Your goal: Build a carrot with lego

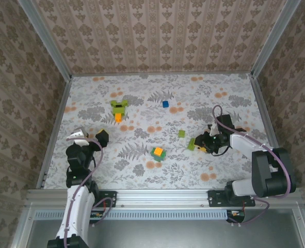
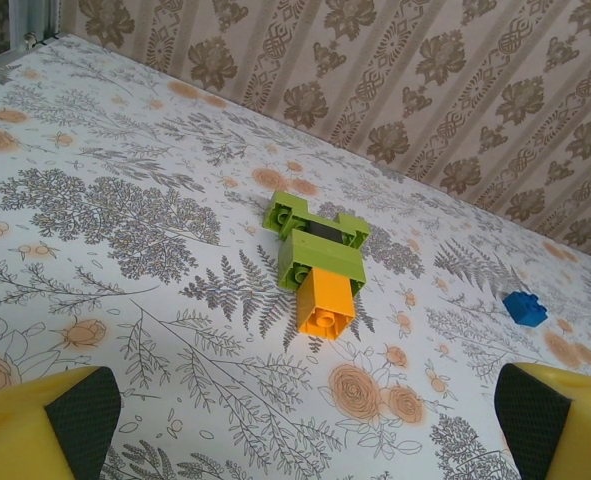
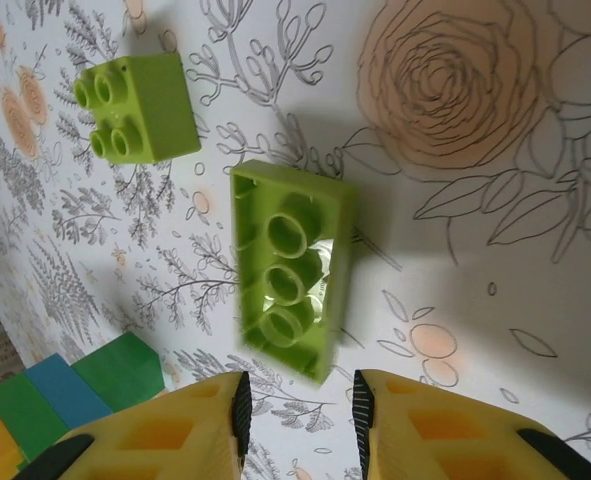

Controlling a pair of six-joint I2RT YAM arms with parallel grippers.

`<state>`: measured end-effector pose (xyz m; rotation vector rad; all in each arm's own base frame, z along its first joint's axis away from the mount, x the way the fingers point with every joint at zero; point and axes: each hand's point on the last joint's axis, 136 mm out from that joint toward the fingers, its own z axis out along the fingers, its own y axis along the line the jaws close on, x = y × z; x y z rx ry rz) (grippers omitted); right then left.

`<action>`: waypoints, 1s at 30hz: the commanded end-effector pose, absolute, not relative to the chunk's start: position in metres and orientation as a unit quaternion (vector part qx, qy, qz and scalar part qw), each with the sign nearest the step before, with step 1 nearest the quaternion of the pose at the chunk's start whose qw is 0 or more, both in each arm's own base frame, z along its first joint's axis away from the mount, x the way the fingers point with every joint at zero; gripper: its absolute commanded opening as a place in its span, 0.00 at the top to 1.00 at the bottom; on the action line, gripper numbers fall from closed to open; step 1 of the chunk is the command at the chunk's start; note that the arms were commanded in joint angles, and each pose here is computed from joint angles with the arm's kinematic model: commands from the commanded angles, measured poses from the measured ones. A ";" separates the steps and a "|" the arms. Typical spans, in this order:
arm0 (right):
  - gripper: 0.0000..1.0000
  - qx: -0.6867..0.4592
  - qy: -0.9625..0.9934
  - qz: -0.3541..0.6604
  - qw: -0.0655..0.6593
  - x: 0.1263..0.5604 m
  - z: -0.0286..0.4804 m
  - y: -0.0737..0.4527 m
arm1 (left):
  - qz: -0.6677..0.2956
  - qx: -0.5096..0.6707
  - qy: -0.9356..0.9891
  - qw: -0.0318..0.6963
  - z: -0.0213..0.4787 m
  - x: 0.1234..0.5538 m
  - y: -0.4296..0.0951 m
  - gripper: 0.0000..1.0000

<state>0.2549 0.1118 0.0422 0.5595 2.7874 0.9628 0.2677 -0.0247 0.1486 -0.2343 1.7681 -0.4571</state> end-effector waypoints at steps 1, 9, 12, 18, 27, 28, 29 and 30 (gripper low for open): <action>0.65 0.203 0.932 0.293 0.055 0.245 0.033 0.102 | -0.200 -0.095 0.760 0.612 0.149 0.267 -0.027 0.00; 0.58 0.175 0.954 0.215 0.118 0.248 0.055 0.080 | -0.198 -0.095 0.761 0.611 0.148 0.267 -0.027 0.00; 0.57 0.179 0.948 0.238 0.112 0.248 0.057 0.092 | -0.198 -0.096 0.761 0.611 0.148 0.267 -0.026 0.00; 0.56 0.170 0.948 0.251 0.096 0.255 0.049 0.116 | -0.198 -0.096 0.761 0.610 0.147 0.267 -0.027 0.00; 0.59 0.155 0.949 0.251 0.114 0.273 0.061 0.133 | -0.198 -0.096 0.761 0.610 0.147 0.267 -0.027 0.00; 0.59 0.155 0.948 0.253 0.116 0.274 0.063 0.133 | -0.198 -0.095 0.761 0.610 0.147 0.267 -0.027 0.00; 0.59 0.156 0.947 0.254 0.119 0.277 0.064 0.134 | -0.197 -0.096 0.761 0.611 0.147 0.267 -0.026 0.00; 0.59 0.157 0.947 0.256 0.118 0.278 0.063 0.135 | -0.197 -0.096 0.761 0.611 0.148 0.267 -0.026 0.00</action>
